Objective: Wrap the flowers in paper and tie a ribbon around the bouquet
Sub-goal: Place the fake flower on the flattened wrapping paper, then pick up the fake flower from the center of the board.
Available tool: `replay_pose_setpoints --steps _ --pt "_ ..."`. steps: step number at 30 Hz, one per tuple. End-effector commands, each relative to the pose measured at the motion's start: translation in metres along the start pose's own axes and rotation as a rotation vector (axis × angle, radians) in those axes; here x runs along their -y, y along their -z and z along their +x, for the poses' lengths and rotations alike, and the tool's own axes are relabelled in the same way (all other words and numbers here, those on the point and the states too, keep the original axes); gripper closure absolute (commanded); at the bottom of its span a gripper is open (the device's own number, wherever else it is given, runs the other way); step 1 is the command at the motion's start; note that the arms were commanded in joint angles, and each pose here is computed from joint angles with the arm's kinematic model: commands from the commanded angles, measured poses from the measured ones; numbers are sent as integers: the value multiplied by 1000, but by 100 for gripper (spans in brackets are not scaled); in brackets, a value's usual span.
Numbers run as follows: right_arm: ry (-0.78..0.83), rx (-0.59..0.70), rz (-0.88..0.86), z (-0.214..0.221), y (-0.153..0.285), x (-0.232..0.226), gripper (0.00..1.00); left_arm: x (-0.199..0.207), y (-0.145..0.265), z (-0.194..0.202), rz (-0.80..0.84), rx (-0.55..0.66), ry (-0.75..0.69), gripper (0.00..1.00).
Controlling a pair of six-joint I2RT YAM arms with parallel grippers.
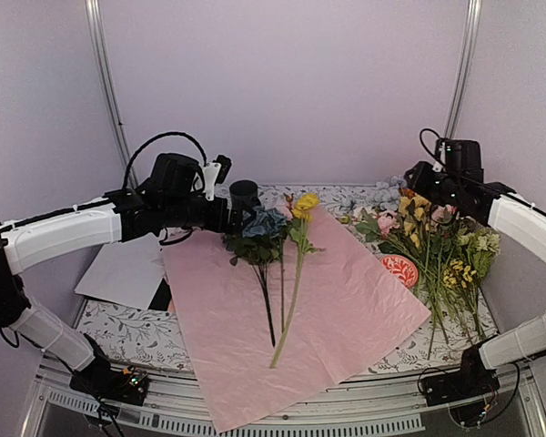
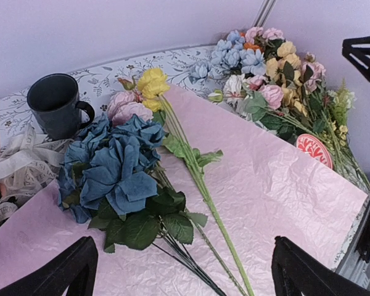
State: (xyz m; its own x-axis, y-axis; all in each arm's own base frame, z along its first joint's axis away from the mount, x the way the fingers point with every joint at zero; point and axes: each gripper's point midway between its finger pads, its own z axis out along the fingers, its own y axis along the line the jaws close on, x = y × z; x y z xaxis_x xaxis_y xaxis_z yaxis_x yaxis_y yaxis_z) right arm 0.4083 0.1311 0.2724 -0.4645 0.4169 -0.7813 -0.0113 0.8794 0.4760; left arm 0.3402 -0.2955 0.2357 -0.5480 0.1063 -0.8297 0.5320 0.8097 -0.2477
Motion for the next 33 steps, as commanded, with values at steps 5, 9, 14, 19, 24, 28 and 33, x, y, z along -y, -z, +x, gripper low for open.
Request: replay_pose_setpoints --steps 5,9,14,19,24,28,33 --pt "17 -322 305 41 9 155 66 -1 -3 -6 6 16 -7 1" --pt "-21 -372 374 67 8 189 63 -2 -5 -4 6 8 -5 1" --pt "-51 -424 426 98 5 210 63 0 -8 -2 18 -2 -4 1" --pt "-69 -445 456 112 3 226 73 0 -8 -2 19 -2 -5 1" --pt "-78 -457 462 121 2 231 75 0 -8 -1 18 -5 -2 1" --pt "-74 -448 488 119 3 239 75 1 -8 -1 21 -4 0 1" --pt "-43 -427 478 109 1 237 93 1 -7 -2 22 -1 3 1"
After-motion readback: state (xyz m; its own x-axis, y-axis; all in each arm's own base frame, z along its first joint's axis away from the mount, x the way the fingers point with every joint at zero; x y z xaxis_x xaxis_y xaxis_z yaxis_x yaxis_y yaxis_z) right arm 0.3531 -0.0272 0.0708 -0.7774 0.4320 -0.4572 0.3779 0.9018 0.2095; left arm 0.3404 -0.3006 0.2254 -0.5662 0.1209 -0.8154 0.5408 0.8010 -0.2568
